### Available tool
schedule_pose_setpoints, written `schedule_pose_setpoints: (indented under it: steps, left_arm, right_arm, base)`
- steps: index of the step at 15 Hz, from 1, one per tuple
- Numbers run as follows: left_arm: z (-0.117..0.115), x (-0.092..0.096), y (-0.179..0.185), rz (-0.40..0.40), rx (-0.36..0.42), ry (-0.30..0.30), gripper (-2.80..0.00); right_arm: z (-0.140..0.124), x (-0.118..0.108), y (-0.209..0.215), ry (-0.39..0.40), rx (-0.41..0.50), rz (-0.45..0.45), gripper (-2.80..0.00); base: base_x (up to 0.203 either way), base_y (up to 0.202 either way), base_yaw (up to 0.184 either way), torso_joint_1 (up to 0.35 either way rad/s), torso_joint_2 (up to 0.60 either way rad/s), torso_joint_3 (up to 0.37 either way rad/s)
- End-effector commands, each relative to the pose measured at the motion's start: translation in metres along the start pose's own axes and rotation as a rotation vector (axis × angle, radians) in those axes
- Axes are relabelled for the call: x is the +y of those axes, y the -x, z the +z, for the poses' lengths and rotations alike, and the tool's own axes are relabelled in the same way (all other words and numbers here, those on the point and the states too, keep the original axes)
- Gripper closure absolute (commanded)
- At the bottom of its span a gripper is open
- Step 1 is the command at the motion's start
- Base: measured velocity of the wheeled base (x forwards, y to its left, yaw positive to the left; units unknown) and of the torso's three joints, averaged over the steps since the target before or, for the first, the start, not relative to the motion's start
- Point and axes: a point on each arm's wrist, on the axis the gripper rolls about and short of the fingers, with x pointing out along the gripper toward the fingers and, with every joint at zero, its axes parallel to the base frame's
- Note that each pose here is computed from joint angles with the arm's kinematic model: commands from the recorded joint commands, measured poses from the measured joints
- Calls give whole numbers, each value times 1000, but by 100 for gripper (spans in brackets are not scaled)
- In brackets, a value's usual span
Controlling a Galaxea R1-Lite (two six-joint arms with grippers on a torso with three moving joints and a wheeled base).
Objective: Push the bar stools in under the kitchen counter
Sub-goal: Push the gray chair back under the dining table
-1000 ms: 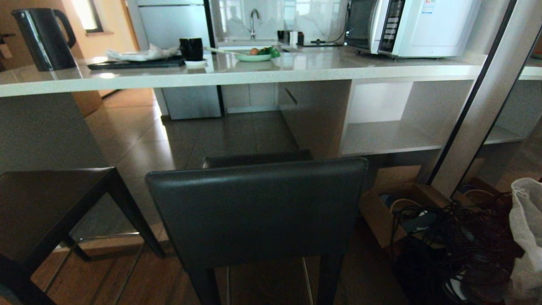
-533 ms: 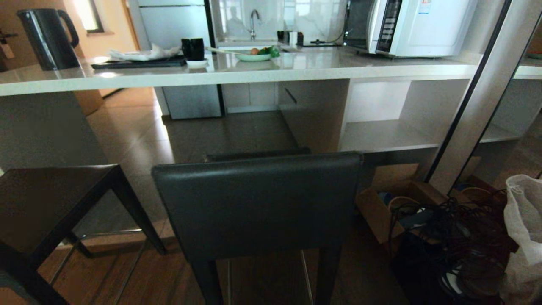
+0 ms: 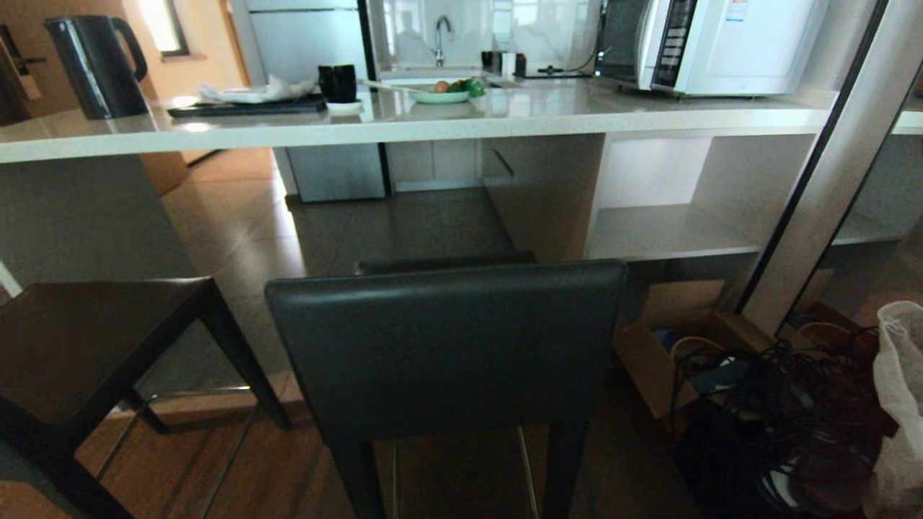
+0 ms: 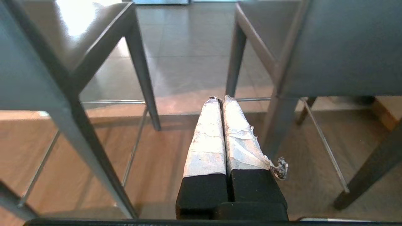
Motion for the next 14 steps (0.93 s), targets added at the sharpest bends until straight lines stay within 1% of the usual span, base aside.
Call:
schedule_pose_setpoints:
  steps: [1,2,14]
  left_arm:
    - [0,0,0,0,2,0,0]
    - [0,0,0,0,1,0,0]
    - [0,0,0,0,2,0,0]
  right_arm:
    - [0,0,0,1,2,1,0]
    - [0,0,0,1,2,0,0]
    - [0,0,0,1,2,0,0]
  base:
    - [1,79,-18,0,3,2]
    - [1,129,1,7,0,-1]
    - [0,196,-1,2,3,2]
